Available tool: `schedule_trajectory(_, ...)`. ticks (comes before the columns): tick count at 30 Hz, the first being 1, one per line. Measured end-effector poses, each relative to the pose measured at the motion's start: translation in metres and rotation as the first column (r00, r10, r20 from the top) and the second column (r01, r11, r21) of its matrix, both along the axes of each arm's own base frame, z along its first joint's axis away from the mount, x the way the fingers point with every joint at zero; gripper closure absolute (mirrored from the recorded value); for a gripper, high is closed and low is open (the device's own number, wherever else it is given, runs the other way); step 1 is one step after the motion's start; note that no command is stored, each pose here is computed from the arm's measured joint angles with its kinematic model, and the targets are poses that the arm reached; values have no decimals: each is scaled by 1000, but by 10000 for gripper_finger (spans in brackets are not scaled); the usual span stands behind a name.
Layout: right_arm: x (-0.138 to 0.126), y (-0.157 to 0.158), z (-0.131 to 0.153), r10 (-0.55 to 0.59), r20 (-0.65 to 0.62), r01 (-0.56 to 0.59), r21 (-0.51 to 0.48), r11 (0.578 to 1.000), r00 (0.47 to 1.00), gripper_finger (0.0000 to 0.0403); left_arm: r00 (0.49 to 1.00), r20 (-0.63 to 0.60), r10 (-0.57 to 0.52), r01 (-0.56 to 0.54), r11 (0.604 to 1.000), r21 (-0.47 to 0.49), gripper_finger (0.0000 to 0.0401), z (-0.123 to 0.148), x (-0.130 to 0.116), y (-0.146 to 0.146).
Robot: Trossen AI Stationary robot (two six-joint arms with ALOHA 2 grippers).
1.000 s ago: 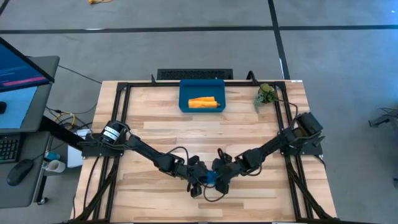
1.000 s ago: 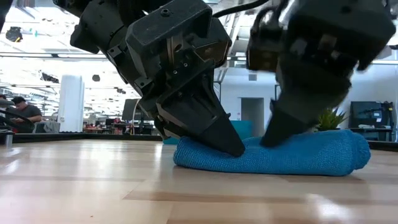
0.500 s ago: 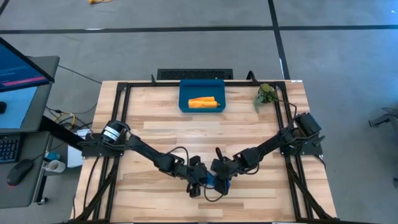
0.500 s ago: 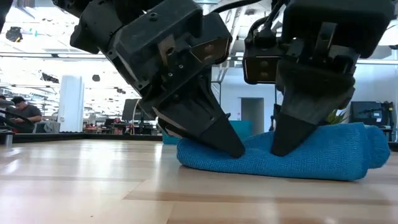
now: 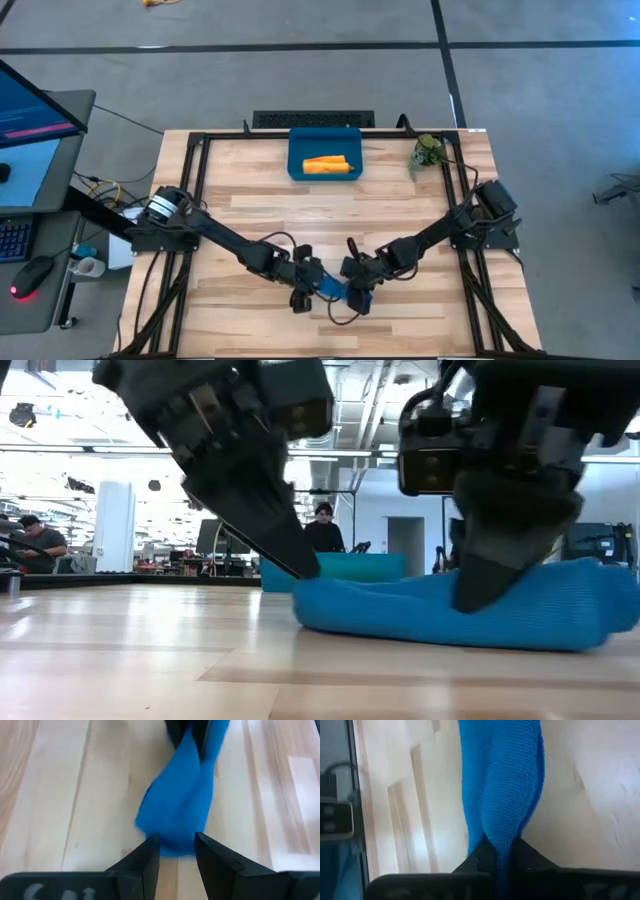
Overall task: Roll microfiber towels into tight, uniform cylinder then place into a basket
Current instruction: Roll the blue microfiber towel, then put the blue microfiber cloth into the blue bin
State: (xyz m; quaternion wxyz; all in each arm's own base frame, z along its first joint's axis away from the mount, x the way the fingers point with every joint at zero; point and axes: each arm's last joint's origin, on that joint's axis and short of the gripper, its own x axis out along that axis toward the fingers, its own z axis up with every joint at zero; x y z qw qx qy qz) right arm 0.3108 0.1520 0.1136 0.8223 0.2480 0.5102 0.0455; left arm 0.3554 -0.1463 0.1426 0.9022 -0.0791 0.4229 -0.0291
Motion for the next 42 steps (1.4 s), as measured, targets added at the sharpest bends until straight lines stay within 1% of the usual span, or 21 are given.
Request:
schedule_trajectory(4, -3, -3, 9, 35, 11, -35, -22, 999, 999, 371, 1000, -26, -17, 17, 1000, 2, 287, 13, -10, -3)
schedule_trajectory(6, -5, -7, 15, 37, 17, -36, -53, 998, 999, 371, 999, -15, -29, 29, 999, -28, 287, 16, -16, -5)
schedule_trajectory(8, -6, -13, 22, 35, 26, -33, -76, 997, 999, 371, 1000, 13, -27, 28, 996, -83, 287, 13, -23, -7)
schedule_trajectory(10, -7, -20, 28, 37, 25, -34, -101, 994, 999, 371, 998, 60, -23, 32, 987, -160, 287, 4, -28, -9)
schedule_trajectory(14, -7, -36, 44, 42, 67, -32, -140, 990, 997, 371, 986, 165, 8, 46, 946, -321, 287, -10, -40, -7)
schedule_trajectory(16, -6, -46, 54, 52, 100, -36, -158, 987, 994, 371, 977, 209, 33, 47, 930, -366, 287, -17, -48, -3)
schedule_trajectory(20, -4, -71, 73, 63, 168, -27, -209, 978, 984, 371, 955, 291, 57, 76, 902, -426, 287, -24, -59, 8)
schedule_trajectory(23, -2, -94, 87, 59, 229, -1, -248, 969, 972, 370, 952, 300, 69, 76, 891, -447, 287, -33, -68, 23)
schedule_trajectory(29, -4, -150, 106, 43, 302, 69, -354, 933, 952, 370, 932, 333, 145, 31, 882, -471, 287, -37, -83, 64)
schedule_trajectory(32, -7, -178, 113, 34, 328, 103, -393, 914, 944, 369, 916, 365, 164, 22, 890, -455, 287, -30, -88, 82)
schedule_trajectory(35, -9, -204, 116, 26, 356, 146, -445, 884, 934, 368, 903, 387, 187, 13, 888, -460, 287, -23, -91, 97)
schedule_trajectory(40, -9, -244, 122, 8, 419, 231, -516, 825, 908, 369, 867, 470, 164, 55, 907, -417, 287, -5, -91, 120)
schedule_trajectory(42, -10, -259, 127, 2, 420, 250, -544, 801, 908, 369, 860, 485, 160, 70, 904, -422, 287, 0, -91, 131)
